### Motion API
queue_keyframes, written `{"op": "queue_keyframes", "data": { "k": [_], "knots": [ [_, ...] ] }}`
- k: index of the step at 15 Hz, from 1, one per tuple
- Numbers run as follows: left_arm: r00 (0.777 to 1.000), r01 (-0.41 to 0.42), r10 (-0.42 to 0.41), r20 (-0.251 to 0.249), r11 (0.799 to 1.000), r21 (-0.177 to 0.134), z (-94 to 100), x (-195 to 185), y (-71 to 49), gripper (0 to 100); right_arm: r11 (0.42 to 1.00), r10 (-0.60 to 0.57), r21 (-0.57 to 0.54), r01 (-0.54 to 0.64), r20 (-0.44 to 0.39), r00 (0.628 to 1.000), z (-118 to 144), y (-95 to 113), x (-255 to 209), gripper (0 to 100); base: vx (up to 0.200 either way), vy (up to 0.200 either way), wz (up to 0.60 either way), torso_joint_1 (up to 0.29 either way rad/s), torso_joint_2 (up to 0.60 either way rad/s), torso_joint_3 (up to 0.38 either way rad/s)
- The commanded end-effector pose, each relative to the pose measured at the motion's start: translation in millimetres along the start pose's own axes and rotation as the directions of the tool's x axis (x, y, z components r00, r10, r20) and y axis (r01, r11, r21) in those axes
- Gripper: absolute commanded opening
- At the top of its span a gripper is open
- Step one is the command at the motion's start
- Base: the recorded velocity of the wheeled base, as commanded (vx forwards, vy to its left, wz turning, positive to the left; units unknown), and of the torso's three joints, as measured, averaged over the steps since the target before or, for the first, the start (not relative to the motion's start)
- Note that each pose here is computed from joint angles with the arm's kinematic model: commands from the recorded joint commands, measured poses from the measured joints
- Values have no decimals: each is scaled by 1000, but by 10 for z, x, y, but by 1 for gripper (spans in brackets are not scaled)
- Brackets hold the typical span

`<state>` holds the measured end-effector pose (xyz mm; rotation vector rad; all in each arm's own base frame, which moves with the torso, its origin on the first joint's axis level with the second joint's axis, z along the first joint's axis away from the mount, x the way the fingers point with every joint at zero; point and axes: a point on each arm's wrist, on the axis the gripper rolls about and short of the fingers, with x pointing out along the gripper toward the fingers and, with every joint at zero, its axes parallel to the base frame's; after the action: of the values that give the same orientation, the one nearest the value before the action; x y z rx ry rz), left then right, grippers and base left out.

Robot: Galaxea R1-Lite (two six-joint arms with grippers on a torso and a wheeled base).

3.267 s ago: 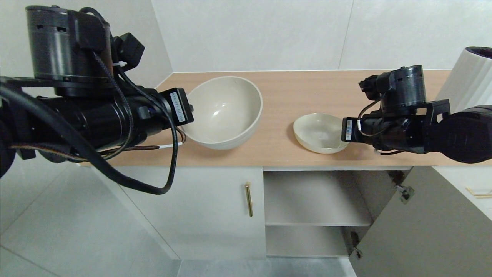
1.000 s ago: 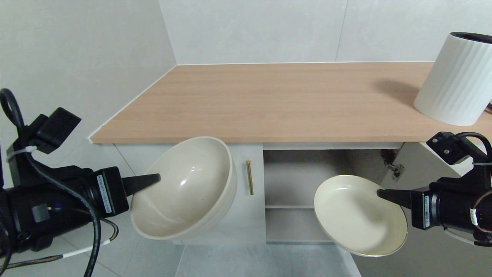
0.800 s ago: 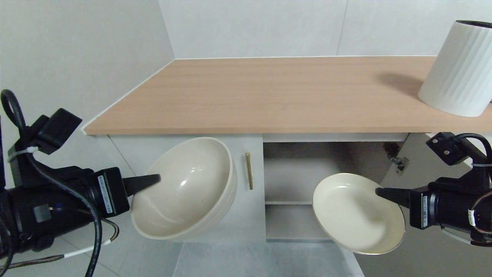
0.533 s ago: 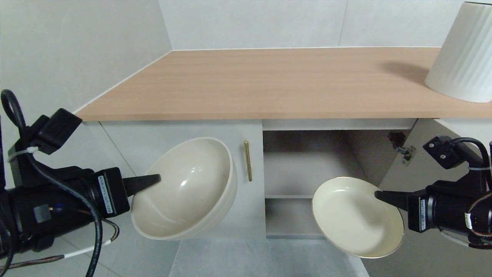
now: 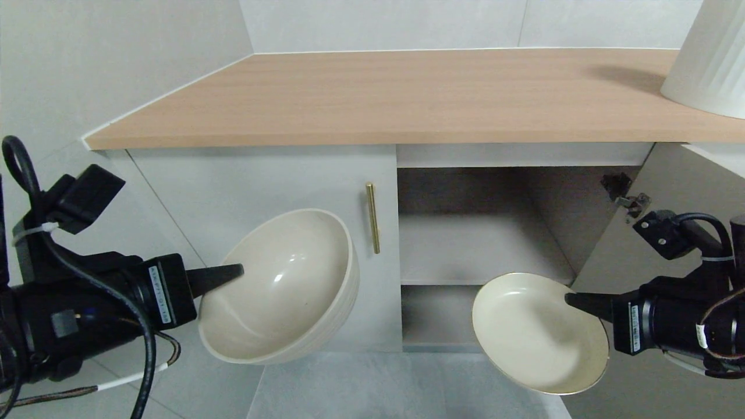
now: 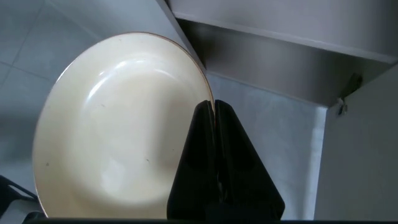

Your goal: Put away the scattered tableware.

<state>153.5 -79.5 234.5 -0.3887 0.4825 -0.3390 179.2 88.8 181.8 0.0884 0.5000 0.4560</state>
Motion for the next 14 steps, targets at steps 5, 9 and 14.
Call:
{"op": "queue_keyframes", "data": {
  "k": [5, 9, 14],
  "knots": [
    [1000, -6, 6, -17, 1000, 1, -13, 51, 3, 0, 1000, -15, -6, 14, -99, 995, -112, -30, 298, 0, 0, 0, 0, -2, 10, 7],
    [999, -14, 14, -30, 1000, 3, -30, 91, 10, 0, 998, -52, 31, 61, -241, 969, -238, -94, 985, 0, 0, 0, 0, 0, 0, 0],
    [999, -14, 14, -37, 1000, 5, -50, 91, 15, 0, 971, -145, 159, 179, -207, 968, -334, -175, 1648, 0, 0, 0, 0, 0, 0, 0]
  ]
}}
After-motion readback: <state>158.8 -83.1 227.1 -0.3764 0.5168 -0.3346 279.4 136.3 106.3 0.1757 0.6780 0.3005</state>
